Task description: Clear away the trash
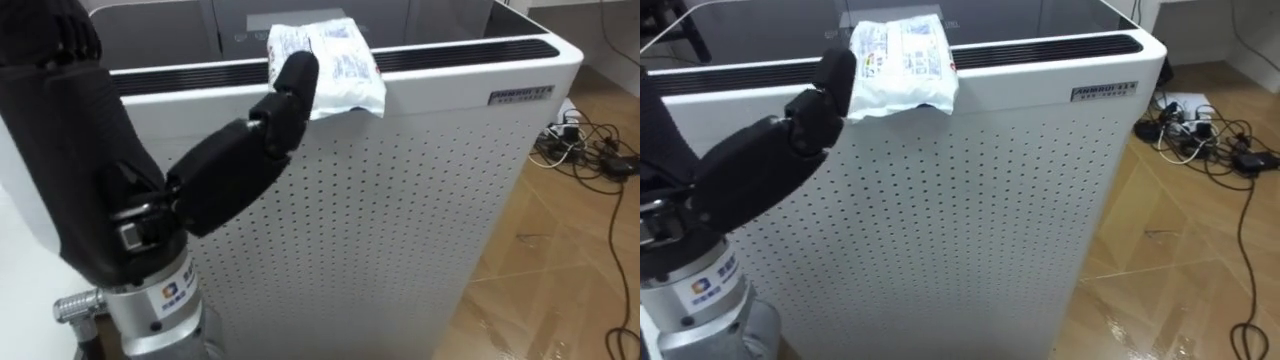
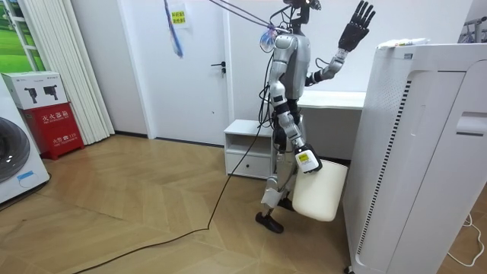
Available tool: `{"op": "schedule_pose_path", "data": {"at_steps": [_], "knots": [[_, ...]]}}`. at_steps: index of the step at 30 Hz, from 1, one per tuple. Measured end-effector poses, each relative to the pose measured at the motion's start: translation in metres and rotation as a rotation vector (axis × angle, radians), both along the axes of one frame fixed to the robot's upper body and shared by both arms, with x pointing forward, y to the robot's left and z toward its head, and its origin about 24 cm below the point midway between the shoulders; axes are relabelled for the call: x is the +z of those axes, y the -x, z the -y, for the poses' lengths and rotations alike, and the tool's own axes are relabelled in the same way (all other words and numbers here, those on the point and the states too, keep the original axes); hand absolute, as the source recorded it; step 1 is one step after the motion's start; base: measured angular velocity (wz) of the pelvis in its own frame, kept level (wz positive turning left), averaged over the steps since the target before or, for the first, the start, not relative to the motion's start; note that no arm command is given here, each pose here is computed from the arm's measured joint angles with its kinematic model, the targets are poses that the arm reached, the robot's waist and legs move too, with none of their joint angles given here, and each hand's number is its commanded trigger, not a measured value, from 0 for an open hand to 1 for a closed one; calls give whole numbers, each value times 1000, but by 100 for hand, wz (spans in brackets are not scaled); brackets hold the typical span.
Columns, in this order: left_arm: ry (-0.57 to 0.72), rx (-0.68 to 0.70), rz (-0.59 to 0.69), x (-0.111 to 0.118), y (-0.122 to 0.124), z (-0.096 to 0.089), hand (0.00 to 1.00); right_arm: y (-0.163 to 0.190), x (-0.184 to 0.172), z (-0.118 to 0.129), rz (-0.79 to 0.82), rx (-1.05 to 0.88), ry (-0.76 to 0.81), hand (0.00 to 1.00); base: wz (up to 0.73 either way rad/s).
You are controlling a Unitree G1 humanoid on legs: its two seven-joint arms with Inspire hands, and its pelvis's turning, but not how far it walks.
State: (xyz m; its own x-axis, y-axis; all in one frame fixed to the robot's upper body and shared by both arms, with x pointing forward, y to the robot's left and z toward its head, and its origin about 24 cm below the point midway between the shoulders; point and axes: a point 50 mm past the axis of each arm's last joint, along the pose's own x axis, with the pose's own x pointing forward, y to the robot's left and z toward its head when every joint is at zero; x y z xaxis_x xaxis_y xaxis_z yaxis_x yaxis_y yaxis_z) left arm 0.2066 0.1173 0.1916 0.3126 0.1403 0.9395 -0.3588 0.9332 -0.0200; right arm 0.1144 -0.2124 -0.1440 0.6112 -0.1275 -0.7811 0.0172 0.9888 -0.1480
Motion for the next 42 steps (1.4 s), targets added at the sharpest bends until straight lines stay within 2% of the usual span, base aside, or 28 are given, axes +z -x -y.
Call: {"op": "schedule_pose_path", "data": {"at_steps": [31,42], "knots": [[-157,0,-12,-3,-1,4,0,0,1,6,-5,27,-24,100,-1],[-266,13,-159,-30,-11,4,0,3,-1,5,-28,64,-16,100,0]]}}
